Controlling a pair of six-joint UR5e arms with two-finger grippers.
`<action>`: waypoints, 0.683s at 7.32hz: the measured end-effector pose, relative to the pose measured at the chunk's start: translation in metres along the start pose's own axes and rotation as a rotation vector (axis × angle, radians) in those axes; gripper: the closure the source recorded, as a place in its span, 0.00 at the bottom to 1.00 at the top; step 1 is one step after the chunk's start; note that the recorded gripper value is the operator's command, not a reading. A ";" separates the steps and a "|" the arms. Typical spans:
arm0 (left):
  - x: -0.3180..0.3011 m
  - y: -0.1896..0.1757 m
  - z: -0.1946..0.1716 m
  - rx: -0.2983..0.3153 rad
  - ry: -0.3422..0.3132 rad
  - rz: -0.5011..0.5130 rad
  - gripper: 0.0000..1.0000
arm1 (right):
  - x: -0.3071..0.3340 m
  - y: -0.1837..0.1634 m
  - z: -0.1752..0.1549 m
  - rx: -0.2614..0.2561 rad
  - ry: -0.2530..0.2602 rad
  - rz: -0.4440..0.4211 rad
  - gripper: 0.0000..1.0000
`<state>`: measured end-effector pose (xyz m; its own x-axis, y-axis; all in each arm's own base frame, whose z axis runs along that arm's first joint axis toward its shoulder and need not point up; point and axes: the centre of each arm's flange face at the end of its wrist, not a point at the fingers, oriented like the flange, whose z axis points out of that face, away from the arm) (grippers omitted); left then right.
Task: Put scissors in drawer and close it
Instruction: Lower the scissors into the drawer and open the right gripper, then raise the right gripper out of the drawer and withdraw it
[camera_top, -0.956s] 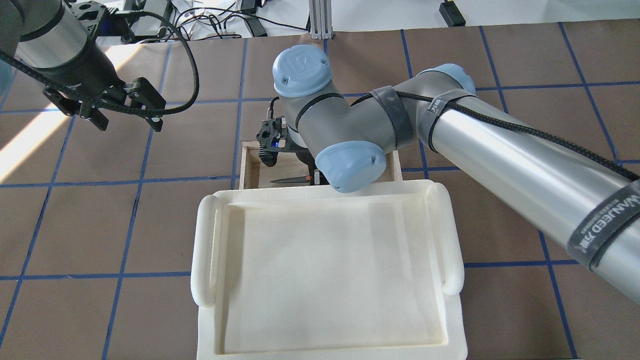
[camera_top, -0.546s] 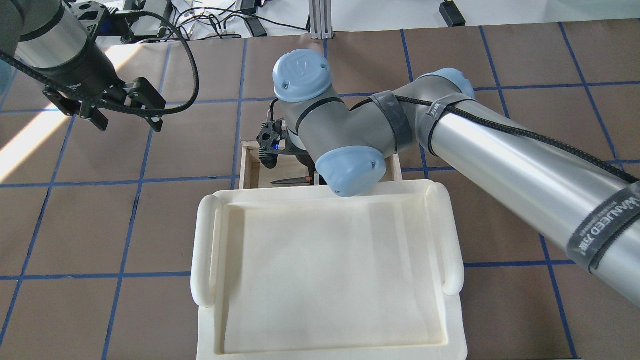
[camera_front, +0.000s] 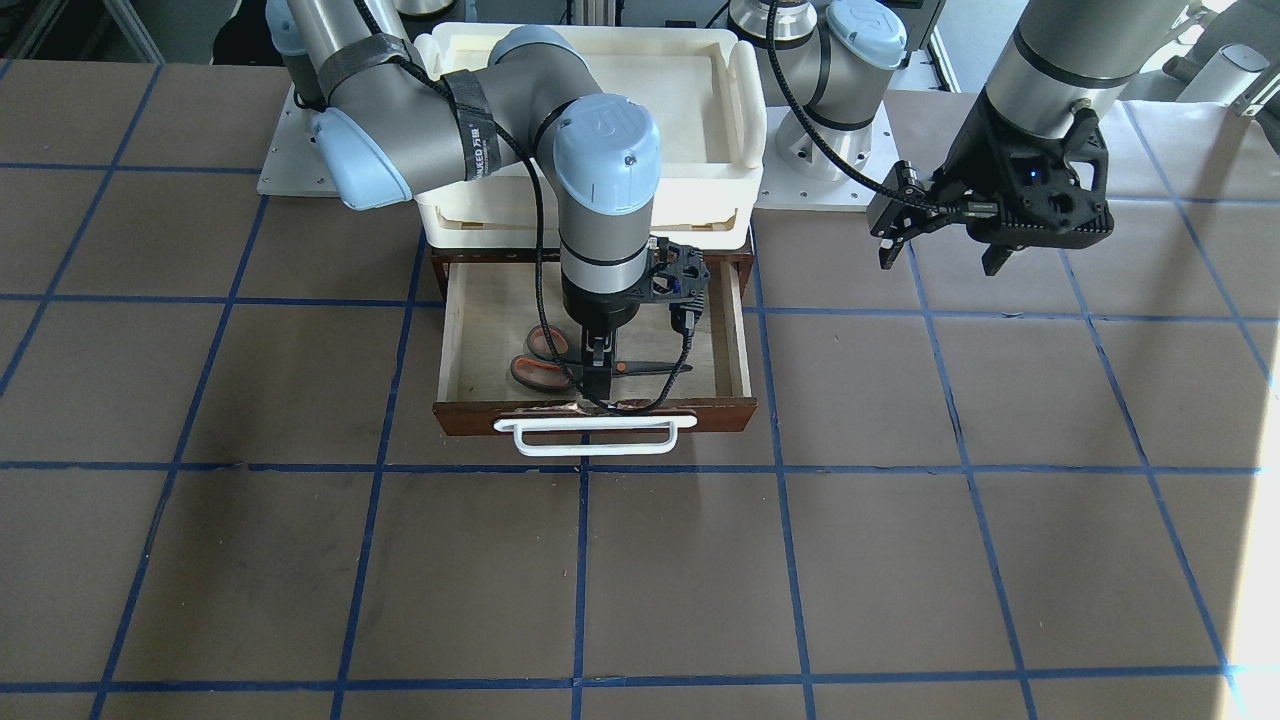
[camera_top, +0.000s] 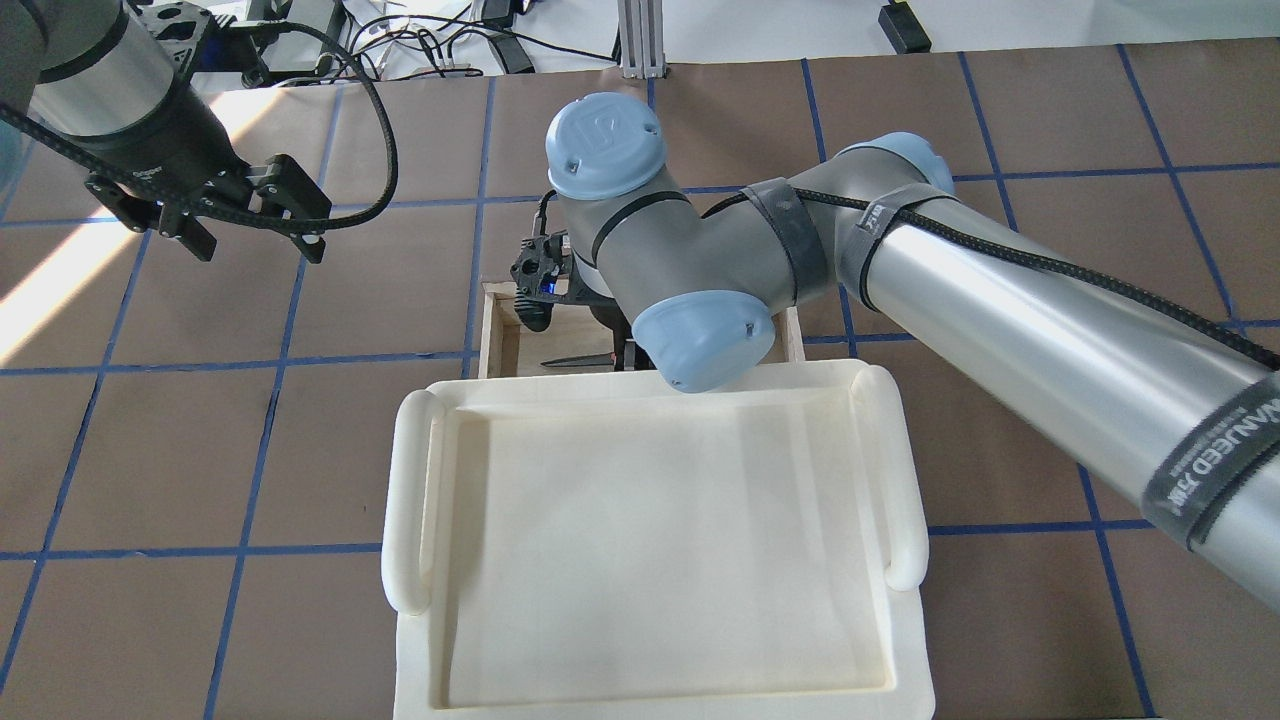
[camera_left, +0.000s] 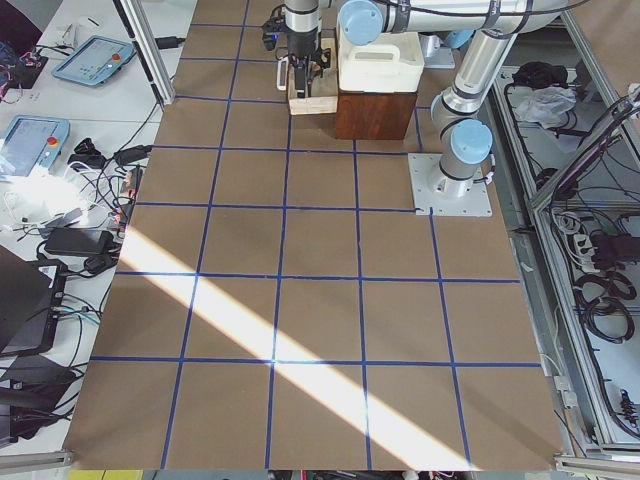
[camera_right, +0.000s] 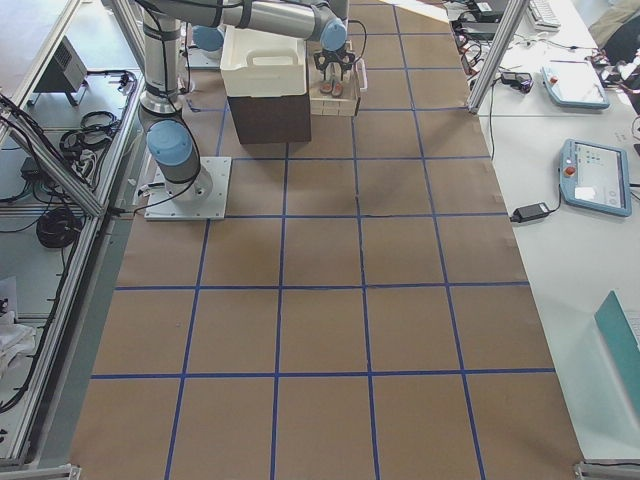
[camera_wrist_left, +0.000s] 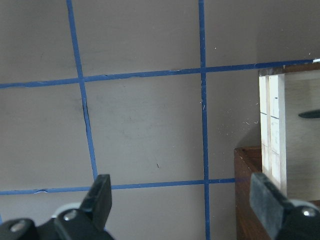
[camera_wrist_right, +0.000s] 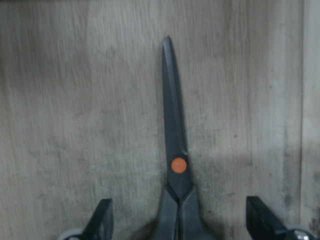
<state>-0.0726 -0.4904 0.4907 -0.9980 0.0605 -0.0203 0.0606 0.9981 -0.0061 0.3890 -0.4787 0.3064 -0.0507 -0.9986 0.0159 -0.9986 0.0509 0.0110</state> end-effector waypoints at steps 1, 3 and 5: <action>0.000 0.000 0.000 0.000 0.000 0.000 0.00 | 0.003 -0.002 -0.008 0.009 0.009 0.007 0.01; 0.000 0.000 0.000 0.000 0.001 0.001 0.00 | 0.009 -0.002 -0.042 0.021 0.005 0.019 0.01; 0.000 0.000 0.000 0.001 0.002 0.001 0.00 | 0.015 0.020 -0.078 0.030 -0.005 0.059 0.02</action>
<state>-0.0729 -0.4906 0.4908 -0.9979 0.0619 -0.0179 0.0620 0.9981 -0.0072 0.3695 -0.4911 0.3852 -0.1093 -0.9940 0.0102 -0.9938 0.1091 -0.0195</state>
